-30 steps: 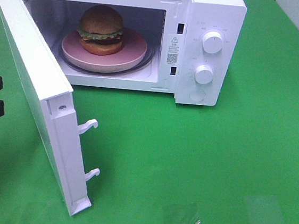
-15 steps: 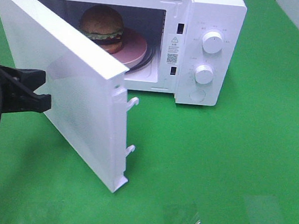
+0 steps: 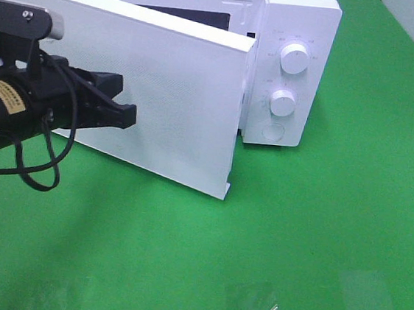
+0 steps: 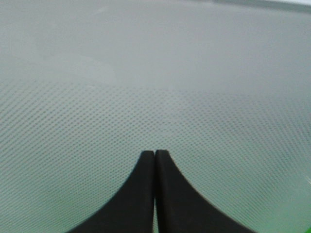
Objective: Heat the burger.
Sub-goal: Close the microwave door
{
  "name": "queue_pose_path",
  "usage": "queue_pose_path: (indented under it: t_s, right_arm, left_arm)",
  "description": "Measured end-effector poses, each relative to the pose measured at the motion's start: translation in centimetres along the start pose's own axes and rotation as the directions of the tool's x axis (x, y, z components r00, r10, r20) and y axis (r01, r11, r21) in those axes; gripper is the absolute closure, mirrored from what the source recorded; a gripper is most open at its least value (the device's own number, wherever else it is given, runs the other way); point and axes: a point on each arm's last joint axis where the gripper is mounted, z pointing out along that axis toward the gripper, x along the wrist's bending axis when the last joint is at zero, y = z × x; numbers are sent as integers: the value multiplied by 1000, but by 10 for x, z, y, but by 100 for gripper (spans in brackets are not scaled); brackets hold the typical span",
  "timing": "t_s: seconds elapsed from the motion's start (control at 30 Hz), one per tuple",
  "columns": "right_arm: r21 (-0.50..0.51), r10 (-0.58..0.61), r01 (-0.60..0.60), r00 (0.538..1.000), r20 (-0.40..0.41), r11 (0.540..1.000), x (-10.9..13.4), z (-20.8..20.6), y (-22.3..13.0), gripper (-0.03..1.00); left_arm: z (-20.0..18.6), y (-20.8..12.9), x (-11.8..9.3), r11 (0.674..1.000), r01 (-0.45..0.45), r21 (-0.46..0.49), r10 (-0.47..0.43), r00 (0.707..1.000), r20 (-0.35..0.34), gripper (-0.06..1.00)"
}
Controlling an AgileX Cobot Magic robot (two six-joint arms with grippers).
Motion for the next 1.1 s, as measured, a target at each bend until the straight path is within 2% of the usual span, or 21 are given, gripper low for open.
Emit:
queue_pose_path:
  t_s: [0.5, 1.1]
  right_arm:
    - [0, 0, 0, 1000, 0, 1000, 0, 0, 0, 21]
    - [0, 0, 0, 1000, 0, 1000, 0, 0, 0, 21]
  left_arm:
    - [50, 21, -38, 1000, -15, -28, 17, 998, 58, 94]
    - [92, 43, -55, 1000, -8, -27, 10, 997, 76, 94]
